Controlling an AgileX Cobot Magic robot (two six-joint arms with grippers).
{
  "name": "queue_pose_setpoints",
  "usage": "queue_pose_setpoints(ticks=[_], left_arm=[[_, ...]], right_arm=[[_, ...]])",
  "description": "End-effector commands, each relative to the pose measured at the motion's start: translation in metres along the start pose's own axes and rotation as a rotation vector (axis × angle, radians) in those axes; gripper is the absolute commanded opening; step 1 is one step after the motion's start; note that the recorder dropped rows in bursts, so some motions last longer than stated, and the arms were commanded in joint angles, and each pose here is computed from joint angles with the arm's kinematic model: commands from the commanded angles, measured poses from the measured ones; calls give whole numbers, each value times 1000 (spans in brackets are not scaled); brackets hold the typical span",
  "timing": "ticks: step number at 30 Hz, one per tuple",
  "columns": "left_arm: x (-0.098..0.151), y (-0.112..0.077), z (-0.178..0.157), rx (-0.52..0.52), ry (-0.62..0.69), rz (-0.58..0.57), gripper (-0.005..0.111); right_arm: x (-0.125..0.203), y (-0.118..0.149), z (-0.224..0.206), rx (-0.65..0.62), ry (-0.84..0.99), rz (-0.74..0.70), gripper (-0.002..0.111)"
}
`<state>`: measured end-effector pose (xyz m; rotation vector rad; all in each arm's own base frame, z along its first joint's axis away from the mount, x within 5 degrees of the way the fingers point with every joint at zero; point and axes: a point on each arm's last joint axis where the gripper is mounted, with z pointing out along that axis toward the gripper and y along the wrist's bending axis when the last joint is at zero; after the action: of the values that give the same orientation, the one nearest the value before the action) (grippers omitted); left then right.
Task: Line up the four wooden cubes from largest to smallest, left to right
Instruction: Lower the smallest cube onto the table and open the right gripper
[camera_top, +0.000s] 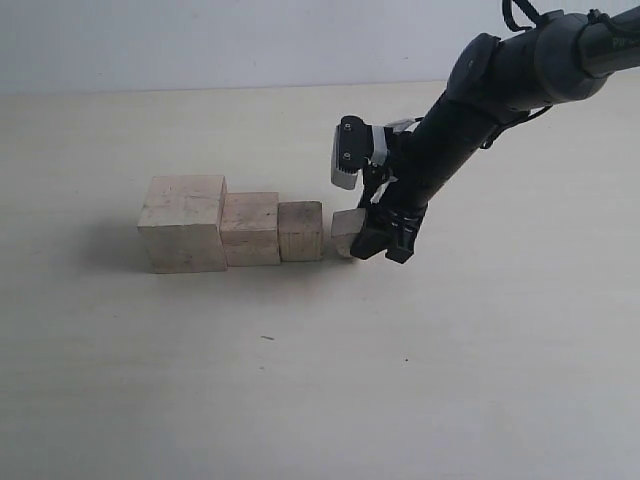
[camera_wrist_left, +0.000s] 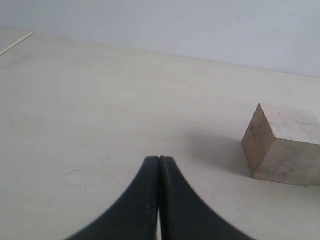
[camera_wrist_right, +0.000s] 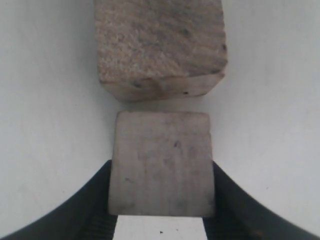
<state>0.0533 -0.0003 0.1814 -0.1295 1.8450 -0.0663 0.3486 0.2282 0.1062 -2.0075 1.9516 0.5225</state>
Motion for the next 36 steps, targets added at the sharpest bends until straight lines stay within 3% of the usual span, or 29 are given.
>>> queue_pose_setpoints(ticks=[1,19,25,31,36], left_arm=[[0,0,0,6,-9,3,0],[0,0,0,6,-9,3,0],[0,0,0,6,-9,3,0],[0,0,0,6,-9,3,0],[0,0,0,6,-9,3,0]], right_arm=[[2,0,7,3,10,2,0],[-3,-4,7,50,-40,50,1],[-3,-4,7,43,-38,48,21],[-3,-4,7,43,-38,52,54],[-6,-4,1,53,-47,138,69]])
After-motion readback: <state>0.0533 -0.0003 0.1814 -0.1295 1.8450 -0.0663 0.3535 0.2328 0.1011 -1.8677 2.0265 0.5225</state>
